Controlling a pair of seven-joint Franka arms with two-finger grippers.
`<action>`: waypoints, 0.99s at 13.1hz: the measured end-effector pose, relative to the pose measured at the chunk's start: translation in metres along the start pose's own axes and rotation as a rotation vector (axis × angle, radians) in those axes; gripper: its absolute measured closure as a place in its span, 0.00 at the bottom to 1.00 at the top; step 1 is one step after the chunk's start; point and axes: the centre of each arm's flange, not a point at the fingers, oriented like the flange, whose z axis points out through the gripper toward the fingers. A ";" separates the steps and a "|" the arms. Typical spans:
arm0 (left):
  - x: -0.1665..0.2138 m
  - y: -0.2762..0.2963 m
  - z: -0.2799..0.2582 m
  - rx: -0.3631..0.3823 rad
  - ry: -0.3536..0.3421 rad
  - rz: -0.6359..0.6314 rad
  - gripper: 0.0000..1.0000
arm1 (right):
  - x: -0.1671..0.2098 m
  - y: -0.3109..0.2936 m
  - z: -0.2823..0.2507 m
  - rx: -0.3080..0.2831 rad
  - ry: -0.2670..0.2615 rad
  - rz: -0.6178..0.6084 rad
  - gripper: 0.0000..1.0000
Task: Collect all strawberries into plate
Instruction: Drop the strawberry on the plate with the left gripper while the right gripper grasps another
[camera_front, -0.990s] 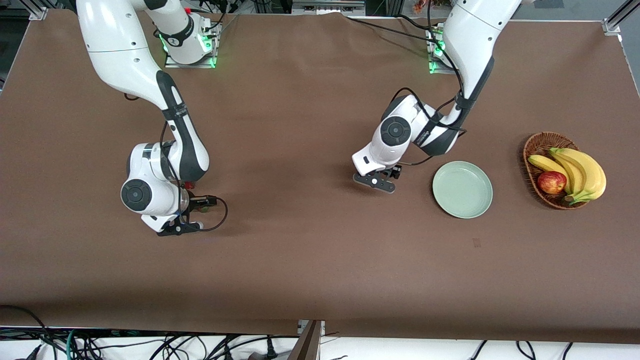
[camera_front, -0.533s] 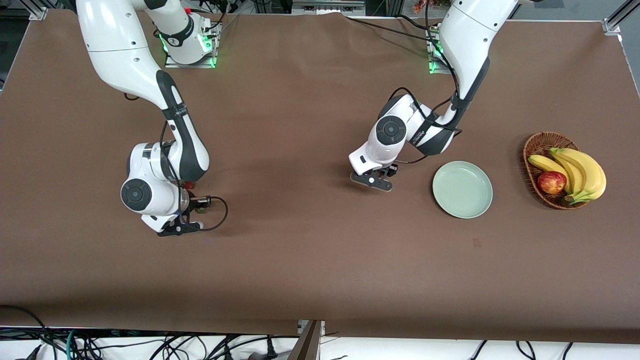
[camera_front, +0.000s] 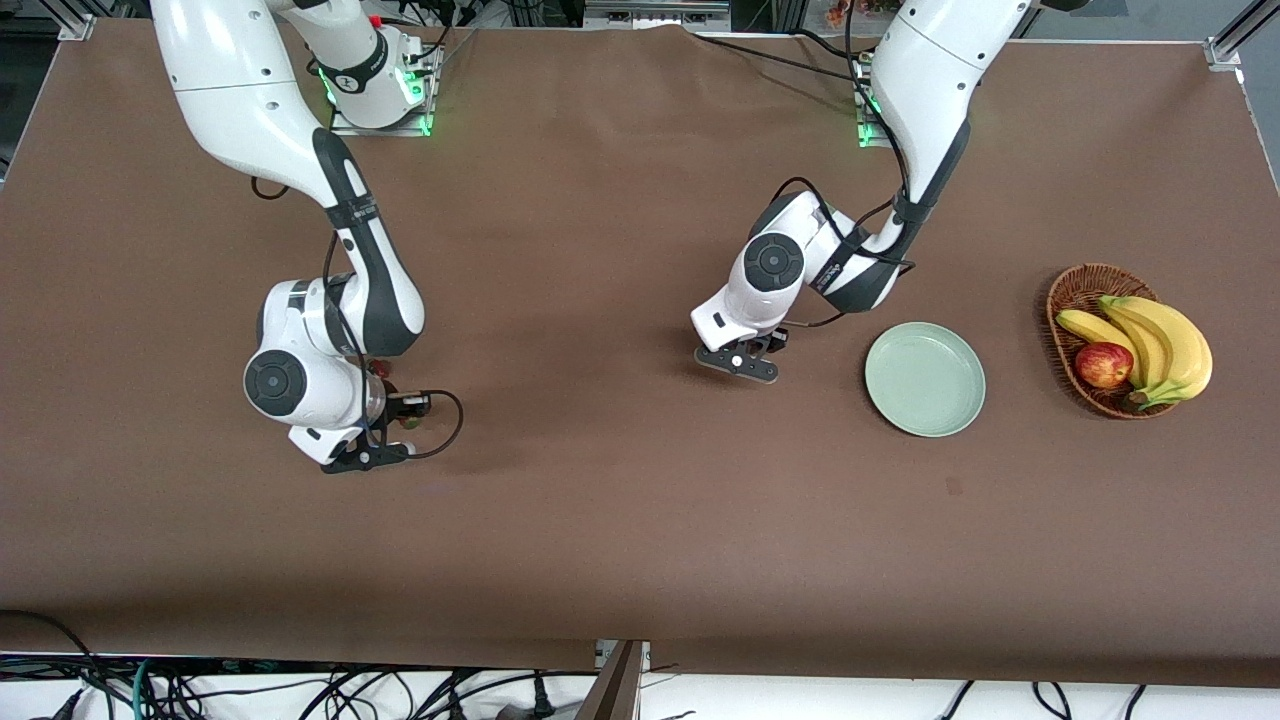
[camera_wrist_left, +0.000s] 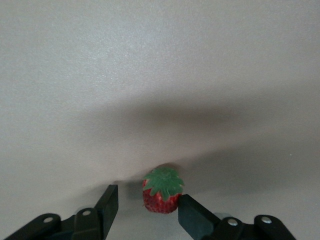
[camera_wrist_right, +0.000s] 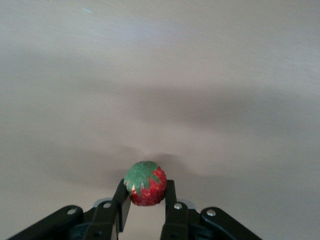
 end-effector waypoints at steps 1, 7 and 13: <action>-0.002 0.007 0.000 0.000 0.001 0.001 0.40 | 0.001 -0.013 -0.002 0.013 0.007 0.015 0.68; -0.006 0.023 0.003 0.000 0.002 -0.020 0.54 | -0.003 -0.082 -0.005 0.020 0.025 0.111 0.68; 0.003 0.019 -0.007 0.001 0.015 -0.150 0.67 | -0.003 -0.080 -0.005 0.021 0.029 0.151 0.68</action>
